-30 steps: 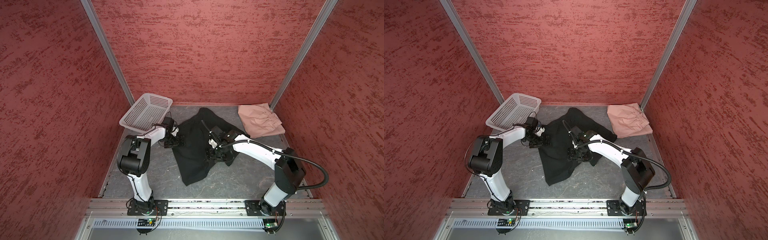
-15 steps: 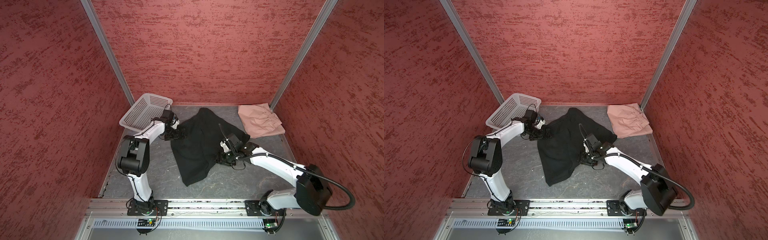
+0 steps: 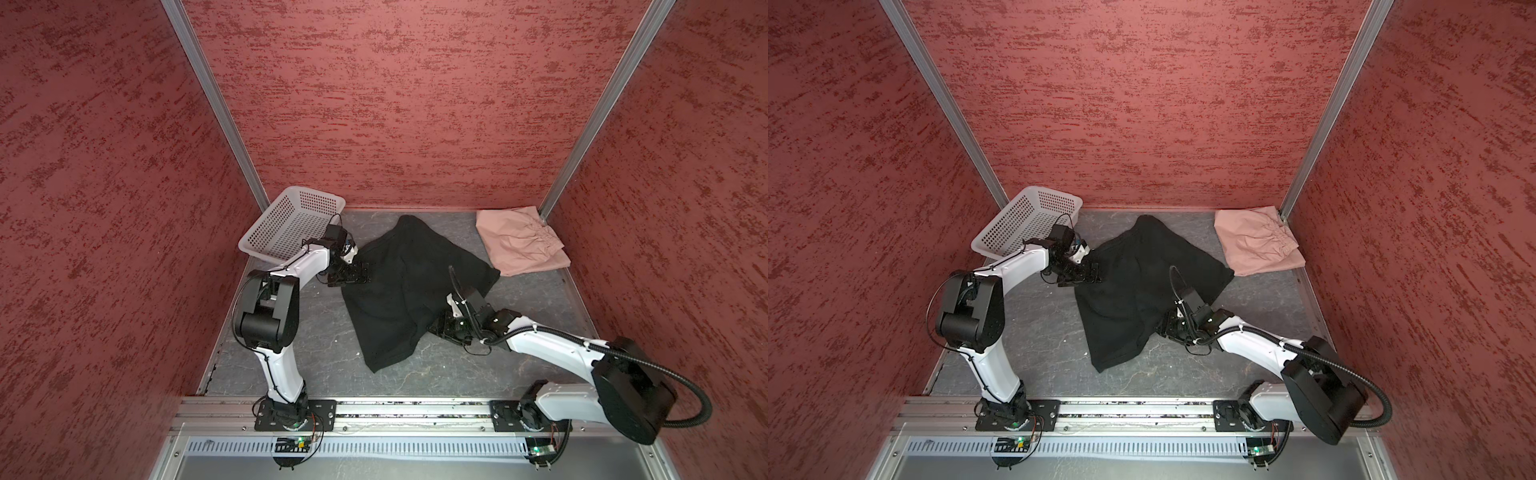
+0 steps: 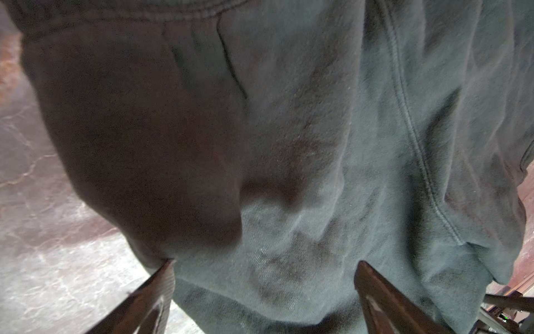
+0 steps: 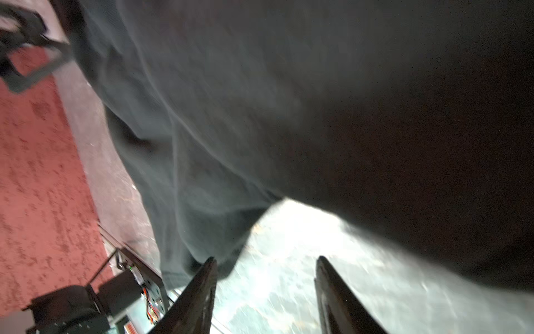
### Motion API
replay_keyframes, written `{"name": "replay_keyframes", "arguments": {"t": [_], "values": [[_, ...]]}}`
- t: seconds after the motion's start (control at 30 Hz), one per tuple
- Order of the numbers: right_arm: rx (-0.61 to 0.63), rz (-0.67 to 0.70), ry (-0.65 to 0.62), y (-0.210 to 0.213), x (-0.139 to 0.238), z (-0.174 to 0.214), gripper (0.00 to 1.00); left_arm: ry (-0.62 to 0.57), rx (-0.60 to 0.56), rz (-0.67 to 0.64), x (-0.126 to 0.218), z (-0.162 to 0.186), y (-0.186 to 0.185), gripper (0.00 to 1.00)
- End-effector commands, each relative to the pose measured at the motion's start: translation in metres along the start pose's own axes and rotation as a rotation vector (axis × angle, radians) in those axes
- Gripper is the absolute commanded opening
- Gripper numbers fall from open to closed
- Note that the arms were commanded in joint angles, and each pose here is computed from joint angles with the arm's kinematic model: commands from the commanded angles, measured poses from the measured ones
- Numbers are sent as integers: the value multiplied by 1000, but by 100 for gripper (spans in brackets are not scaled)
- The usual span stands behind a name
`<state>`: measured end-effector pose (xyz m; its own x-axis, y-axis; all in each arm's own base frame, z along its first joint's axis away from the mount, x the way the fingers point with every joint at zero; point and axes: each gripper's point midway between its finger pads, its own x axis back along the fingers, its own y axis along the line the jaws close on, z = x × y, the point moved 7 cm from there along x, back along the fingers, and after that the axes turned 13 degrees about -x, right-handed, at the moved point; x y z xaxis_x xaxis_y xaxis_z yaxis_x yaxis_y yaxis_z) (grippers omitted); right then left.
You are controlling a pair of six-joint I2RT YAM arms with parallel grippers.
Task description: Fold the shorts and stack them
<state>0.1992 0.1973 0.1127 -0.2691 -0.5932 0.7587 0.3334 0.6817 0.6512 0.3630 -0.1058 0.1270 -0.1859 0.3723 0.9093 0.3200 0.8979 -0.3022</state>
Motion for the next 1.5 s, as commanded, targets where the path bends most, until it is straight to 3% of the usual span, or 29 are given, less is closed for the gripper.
{"name": "replay_keyframes", "arguments": {"t": [0.0, 0.1, 0.27, 0.53, 0.63, 0.9, 1.03, 1.13, 1.2, 1.27, 1.43, 1.47], "values": [[-44, -102, -84, 10, -7, -13, 56, 8, -7, 6, -3, 2, 4, 97], [-49, -72, -62, 10, -15, -15, 54, 10, -7, 4, -4, 2, 4, 97], [-56, -11, -19, 6, -28, -16, 43, 8, -5, 0, -4, 3, 5, 97], [-45, 52, -25, 3, -40, -29, 0, 7, -3, -5, -1, 9, 6, 97], [-19, 77, -24, 12, -33, -33, 0, -1, -4, -3, 1, 8, 6, 97], [118, 540, 120, 18, 18, -27, 0, 27, 14, -8, -11, 12, 15, 97], [95, 600, 223, 14, 35, -13, 0, 25, 24, -10, -12, 14, 19, 97], [86, 611, 297, 18, 42, -5, 1, 29, 28, -4, -13, 14, 19, 97], [115, 621, 329, 27, 50, 0, 9, 35, 30, 2, -13, 14, 19, 97], [149, 637, 283, 40, 57, -5, 13, 33, 28, 4, -13, 13, 19, 97], [194, 312, 252, 81, 31, -11, 15, 26, 28, 10, -14, 10, 19, 97], [192, 237, 249, 87, 24, -10, 28, 23, 27, 13, -13, 9, 18, 97]]}}
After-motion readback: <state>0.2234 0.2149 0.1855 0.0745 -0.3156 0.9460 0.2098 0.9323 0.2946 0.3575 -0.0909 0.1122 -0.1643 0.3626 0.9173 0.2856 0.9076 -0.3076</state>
